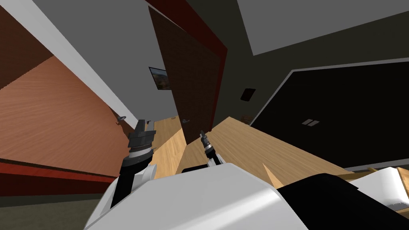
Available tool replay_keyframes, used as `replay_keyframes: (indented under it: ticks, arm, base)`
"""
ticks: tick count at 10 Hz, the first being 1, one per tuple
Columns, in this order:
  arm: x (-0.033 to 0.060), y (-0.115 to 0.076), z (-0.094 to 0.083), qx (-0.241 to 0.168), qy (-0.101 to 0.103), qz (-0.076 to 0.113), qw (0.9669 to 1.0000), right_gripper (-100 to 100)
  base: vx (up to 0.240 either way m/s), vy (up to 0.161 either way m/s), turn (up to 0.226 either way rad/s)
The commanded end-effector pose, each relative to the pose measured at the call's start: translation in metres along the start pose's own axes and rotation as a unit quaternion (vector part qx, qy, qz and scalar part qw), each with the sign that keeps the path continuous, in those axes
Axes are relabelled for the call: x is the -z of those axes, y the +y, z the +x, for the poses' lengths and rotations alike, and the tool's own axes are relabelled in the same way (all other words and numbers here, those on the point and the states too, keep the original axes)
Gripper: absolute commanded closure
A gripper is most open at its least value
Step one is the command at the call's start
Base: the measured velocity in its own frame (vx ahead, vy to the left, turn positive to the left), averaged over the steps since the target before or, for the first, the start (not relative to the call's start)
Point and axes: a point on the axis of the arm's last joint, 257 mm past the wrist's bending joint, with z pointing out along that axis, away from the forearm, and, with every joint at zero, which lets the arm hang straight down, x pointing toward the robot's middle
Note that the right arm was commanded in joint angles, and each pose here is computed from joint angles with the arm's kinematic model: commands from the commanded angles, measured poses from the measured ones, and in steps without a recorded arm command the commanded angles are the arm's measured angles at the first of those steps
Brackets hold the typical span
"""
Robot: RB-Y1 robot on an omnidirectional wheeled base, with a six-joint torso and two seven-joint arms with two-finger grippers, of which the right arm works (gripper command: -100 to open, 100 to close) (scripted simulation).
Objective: Push the door open
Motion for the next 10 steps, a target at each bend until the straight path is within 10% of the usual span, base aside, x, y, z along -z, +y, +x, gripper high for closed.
replay_keyframes:
  ticks: [1,10]
  arm:
    - [0.0013,-0.011,0.01,-0.008,0.011,0.008,0.9999,-100]
    - [0.0203,-0.065,0.062,-0.039,0.07,0.057,0.9951,-100]
  base:
    - [0.088,0.045,-0.076]
    - [0.095,0.035,-0.067]
